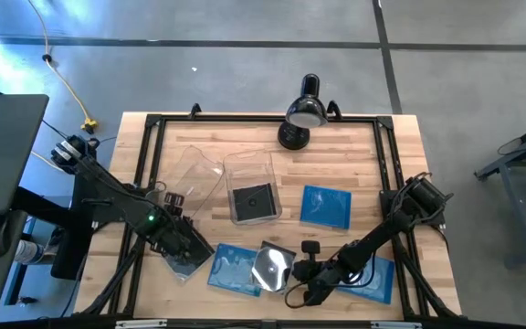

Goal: Pick & place jewel cases by type
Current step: Adjust the left transparent bin

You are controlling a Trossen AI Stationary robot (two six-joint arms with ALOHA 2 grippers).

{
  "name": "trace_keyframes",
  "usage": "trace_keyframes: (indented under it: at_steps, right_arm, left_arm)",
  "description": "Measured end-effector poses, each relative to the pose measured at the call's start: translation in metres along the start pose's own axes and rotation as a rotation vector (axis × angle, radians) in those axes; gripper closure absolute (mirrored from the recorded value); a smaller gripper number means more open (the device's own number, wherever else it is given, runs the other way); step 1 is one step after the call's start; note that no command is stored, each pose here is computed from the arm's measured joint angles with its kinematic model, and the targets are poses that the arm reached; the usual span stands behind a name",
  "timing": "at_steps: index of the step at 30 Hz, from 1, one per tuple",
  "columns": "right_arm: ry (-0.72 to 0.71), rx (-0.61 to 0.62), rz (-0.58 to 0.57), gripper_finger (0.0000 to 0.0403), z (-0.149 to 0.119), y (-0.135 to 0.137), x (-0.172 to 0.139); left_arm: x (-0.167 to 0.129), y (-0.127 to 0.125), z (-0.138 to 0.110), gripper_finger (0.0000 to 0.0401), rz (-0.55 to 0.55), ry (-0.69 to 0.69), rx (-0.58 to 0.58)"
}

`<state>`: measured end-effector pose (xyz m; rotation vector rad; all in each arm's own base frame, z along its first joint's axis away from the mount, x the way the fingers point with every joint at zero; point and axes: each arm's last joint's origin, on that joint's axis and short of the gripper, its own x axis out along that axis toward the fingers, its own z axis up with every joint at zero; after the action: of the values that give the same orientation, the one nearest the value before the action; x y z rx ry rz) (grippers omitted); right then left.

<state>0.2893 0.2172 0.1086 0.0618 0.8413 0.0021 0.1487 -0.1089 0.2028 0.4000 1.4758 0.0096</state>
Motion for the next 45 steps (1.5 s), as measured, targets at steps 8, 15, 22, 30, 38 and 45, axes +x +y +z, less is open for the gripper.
trace_keyframes:
  at_steps: [8, 15, 22, 30, 38, 45]
  right_arm:
    - [0.000, -0.002, 0.000, 0.0402, 0.000, 0.000, 0.000]
    - [-0.001, 0.000, 0.000, 0.0402, 0.000, 0.000, 0.000]
    - [-0.001, -0.001, 0.000, 0.0402, 0.000, 0.000, 0.000]
    - [-0.002, -0.002, 0.000, 0.0402, 0.000, 0.000, 0.000]
    - [-0.001, 0.009, -0.001, 0.0402, 0.000, 0.000, 0.000]
    - [-0.002, 0.014, -0.001, 0.0402, 0.001, 0.000, 0.000]
  left_arm:
    - [0.014, 0.017, 0.004, 0.0287, -0.003, 0.026, -0.109]
    - [0.024, 0.049, 0.018, 0.0363, -0.029, 0.002, -0.244]
    - [0.034, 0.085, 0.017, 0.0395, -0.025, 0.048, -0.421]
    - [0.041, 0.114, 0.015, 0.0398, -0.126, 0.052, -0.516]
    - [0.041, 0.127, 0.032, 0.0400, -0.112, -0.142, -0.389]
    - [0.043, 0.139, 0.028, 0.0400, -0.083, -0.138, -0.399]
